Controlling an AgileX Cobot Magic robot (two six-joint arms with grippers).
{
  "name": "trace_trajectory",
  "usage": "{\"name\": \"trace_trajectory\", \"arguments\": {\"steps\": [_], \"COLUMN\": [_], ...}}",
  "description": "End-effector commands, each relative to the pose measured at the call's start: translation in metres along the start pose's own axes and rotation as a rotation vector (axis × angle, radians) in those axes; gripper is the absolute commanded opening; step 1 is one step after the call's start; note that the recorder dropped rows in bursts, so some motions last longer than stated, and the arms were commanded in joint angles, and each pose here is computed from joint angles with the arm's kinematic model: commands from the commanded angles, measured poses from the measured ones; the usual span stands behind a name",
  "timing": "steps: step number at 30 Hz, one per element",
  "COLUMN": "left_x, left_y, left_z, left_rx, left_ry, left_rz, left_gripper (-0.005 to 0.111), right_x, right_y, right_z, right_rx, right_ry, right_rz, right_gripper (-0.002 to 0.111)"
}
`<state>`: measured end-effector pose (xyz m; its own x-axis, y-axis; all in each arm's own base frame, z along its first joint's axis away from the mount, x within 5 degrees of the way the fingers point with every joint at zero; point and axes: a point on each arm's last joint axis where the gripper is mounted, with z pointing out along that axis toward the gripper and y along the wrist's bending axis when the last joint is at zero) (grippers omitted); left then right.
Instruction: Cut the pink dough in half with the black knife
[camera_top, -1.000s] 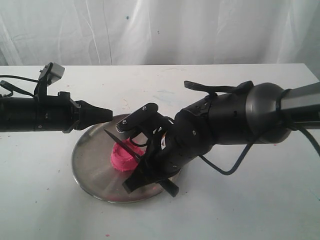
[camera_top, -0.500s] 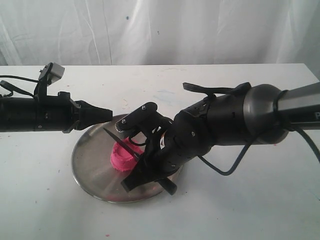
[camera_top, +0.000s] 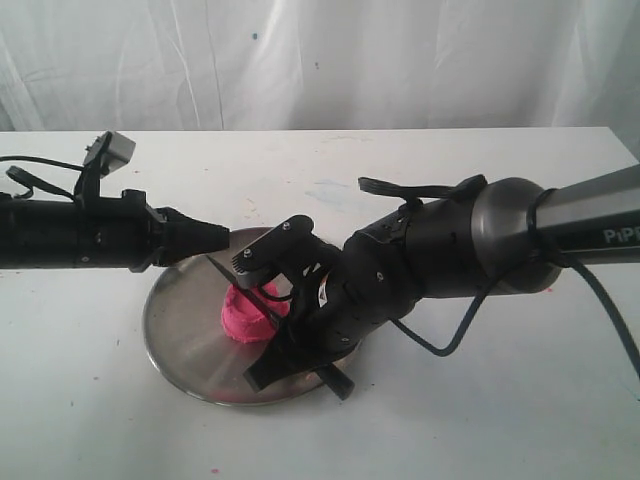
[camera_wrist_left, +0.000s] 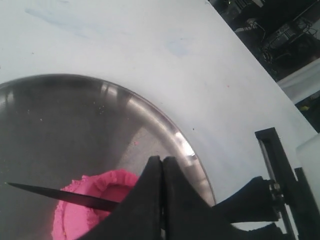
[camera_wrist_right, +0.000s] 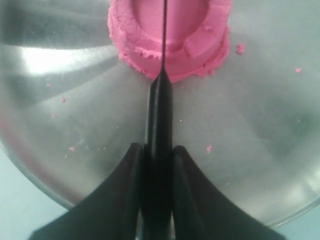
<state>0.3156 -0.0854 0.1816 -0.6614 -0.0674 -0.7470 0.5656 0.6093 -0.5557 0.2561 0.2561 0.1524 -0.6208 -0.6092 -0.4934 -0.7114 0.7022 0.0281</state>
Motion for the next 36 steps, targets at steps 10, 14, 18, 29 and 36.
{"name": "trace_trajectory", "arguments": {"steps": [10,14,18,29,36], "left_x": [-0.004,-0.009,-0.007,0.003,0.007], "left_y": [0.011,0.015,0.019,0.028,0.033], "left_z": [0.014,0.015,0.016,0.023,0.024], "left_rx": [-0.037,-0.084,-0.107,-0.105,-0.132], "left_ry": [0.006,0.002,0.013,0.042,0.057], "left_rz": [0.003,0.015,0.007,-0.024,-0.031], "left_gripper": [0.0,0.0,0.0,0.0,0.0], "right_x": [-0.001,-0.001,-0.002,-0.002,-0.002], "right_y": [0.0,0.0,0.0,0.0,0.0], "right_z": [-0.001,-0.001,-0.001,-0.001,-0.001], "right_rx": [0.001,0.001,0.001,0.001,0.001], "right_ry": [-0.011,-0.011,-0.016,-0.013,-0.013], "right_rz": [-0.005,-0.005,-0.005,-0.005,-0.005], "right_gripper": [0.0,0.0,0.0,0.0,0.0]}}
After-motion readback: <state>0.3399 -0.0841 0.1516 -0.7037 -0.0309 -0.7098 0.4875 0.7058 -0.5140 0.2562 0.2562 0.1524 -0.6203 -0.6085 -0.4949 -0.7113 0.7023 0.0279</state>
